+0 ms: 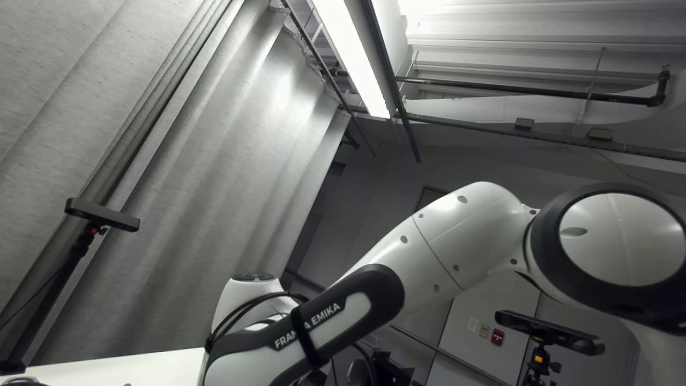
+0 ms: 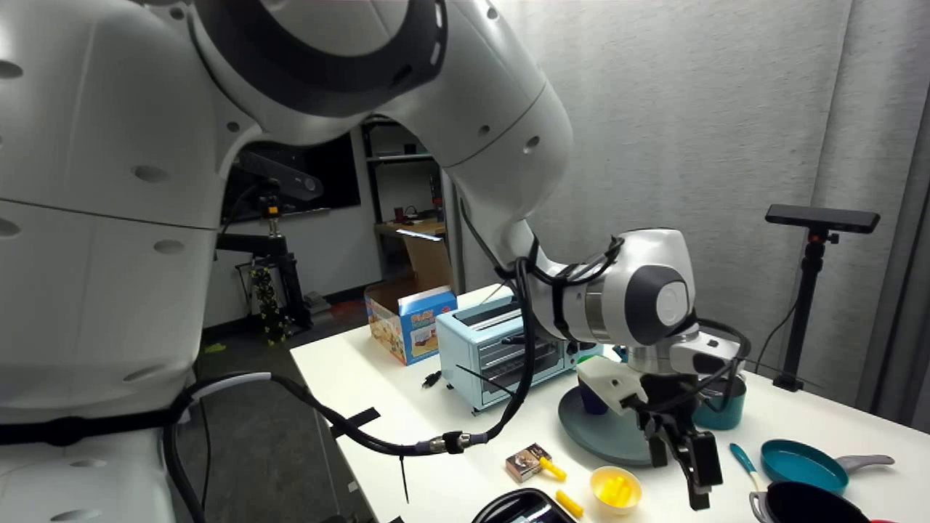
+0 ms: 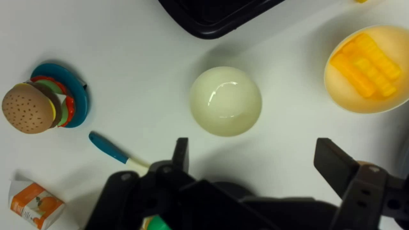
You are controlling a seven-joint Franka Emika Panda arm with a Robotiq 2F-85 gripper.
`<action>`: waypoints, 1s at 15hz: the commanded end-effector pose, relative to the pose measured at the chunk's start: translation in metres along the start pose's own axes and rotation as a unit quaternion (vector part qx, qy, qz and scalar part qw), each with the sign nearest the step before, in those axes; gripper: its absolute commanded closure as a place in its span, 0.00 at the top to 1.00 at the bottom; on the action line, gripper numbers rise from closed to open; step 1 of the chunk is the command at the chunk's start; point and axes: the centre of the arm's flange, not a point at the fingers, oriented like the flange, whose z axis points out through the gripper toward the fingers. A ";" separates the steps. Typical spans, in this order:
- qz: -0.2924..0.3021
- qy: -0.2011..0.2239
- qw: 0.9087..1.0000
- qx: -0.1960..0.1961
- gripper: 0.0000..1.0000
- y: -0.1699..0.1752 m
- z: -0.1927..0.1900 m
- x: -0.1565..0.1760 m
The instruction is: Pour the contents of the small bowl into the other small bowl
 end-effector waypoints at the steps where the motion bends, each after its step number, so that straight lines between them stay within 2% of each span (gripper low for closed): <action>1: -0.027 0.058 0.998 0.004 1.00 -0.006 -0.042 -0.044; 5: -0.059 0.106 0.992 0.017 1.00 -0.024 -0.077 -0.074; 10: -0.079 0.142 0.986 0.031 1.00 -0.042 -0.105 -0.106; 12: -0.085 0.150 0.984 0.034 1.00 -0.046 -0.113 -0.117; 13: -0.088 0.129 0.987 0.024 1.00 -0.055 -0.104 -0.098; 15: -0.092 0.131 0.987 0.025 1.00 -0.058 -0.106 -0.103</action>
